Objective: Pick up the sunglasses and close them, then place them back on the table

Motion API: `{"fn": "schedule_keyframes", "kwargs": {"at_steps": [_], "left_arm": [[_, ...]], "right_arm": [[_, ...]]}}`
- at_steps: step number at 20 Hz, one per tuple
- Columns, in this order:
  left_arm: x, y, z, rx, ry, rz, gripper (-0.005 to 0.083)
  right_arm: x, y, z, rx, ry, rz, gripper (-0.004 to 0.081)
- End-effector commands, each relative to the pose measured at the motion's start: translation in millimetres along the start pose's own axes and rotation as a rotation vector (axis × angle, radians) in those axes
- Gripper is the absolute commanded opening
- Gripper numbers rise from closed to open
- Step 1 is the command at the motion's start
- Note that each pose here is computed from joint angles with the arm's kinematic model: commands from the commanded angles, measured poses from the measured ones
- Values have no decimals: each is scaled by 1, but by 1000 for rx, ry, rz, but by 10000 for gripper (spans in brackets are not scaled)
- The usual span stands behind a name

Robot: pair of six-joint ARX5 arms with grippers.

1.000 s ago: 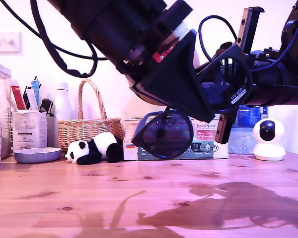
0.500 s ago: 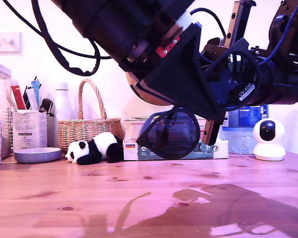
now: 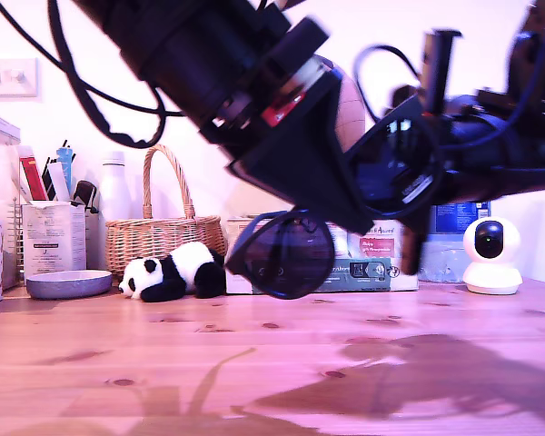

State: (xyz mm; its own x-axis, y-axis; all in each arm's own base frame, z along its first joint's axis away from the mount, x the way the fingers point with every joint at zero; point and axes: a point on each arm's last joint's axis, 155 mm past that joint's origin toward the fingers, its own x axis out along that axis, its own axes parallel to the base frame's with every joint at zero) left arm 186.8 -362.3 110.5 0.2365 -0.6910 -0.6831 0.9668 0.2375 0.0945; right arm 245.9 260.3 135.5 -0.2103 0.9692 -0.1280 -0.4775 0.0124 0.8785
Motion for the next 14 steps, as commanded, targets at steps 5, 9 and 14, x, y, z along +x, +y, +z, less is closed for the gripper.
{"fn": "schedule_keyframes", "kwargs": {"at_steps": [5,9,14], "left_arm": [[2,-10,-4,8,-2,-51,-24],[-8,-15,13,34,-70,-69,-24],[-25,-20,35,76,-156,-82,-24]], "right_arm": [[-12,-50,3,9,-17,-268,-13],[-18,-70,4,1,-17,-385,-13],[-19,-76,8,-19,-24,-419,-13]]}}
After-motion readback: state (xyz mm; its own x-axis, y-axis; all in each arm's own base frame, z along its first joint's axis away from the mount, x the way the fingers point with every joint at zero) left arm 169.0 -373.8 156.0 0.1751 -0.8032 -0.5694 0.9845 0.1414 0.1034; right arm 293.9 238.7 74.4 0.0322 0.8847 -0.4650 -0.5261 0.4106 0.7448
